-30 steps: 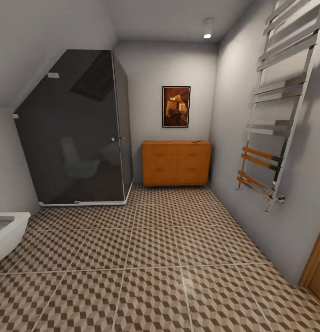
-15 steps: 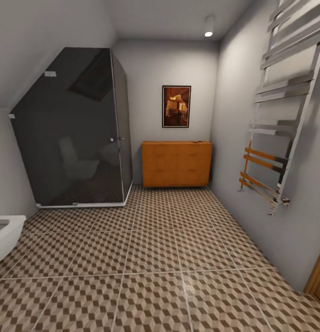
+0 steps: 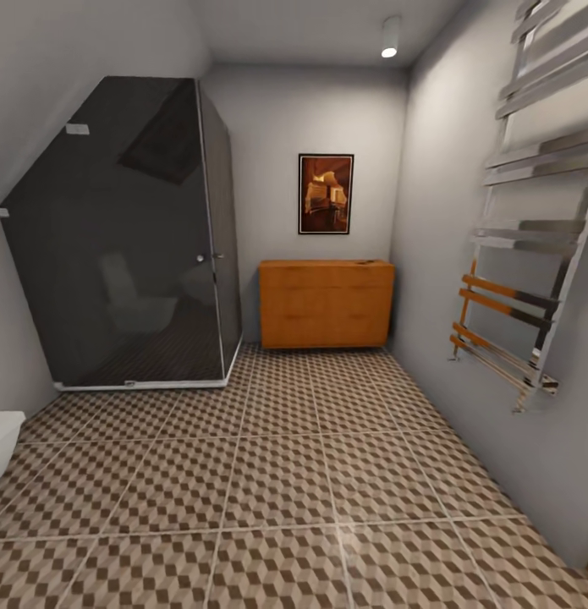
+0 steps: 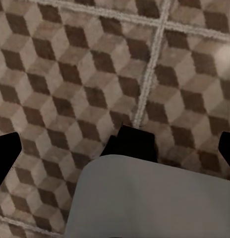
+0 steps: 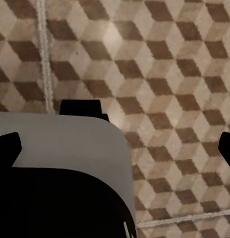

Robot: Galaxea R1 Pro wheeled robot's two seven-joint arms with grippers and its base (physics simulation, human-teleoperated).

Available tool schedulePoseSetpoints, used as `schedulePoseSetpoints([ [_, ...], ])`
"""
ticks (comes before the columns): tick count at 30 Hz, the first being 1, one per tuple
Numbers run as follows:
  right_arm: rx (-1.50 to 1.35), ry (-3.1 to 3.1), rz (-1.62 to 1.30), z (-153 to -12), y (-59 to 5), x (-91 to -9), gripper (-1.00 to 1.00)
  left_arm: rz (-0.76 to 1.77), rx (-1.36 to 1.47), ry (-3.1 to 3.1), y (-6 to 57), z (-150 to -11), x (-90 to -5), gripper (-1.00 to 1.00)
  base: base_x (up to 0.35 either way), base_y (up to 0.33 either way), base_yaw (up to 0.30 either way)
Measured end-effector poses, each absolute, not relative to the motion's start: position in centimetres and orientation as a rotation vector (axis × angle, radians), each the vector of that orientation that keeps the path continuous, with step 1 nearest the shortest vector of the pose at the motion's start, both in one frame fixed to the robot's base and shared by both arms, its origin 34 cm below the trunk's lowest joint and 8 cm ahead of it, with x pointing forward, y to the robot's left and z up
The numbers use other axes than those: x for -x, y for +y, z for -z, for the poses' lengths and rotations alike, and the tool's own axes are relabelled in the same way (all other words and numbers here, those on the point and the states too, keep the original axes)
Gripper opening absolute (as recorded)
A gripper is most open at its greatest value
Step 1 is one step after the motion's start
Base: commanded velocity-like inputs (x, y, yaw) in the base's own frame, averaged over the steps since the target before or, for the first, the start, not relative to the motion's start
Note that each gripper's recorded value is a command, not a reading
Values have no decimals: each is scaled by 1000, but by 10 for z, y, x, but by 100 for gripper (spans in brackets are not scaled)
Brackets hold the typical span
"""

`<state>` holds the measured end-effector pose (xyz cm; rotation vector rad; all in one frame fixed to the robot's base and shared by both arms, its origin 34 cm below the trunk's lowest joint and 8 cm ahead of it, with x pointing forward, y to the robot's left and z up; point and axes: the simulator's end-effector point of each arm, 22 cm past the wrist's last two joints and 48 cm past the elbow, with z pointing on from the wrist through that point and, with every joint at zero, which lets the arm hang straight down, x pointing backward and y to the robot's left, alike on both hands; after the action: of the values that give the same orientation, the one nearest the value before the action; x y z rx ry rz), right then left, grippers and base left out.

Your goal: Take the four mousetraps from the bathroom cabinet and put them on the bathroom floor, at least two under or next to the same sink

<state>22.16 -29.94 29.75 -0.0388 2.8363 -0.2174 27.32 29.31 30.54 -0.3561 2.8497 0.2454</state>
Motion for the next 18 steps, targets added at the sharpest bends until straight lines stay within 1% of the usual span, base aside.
schedulePoseSetpoints([
  [18,35,2836,217,-298,-299,-222,100,-243,355,2857,292,-305,-272,100,321,0,0],
])
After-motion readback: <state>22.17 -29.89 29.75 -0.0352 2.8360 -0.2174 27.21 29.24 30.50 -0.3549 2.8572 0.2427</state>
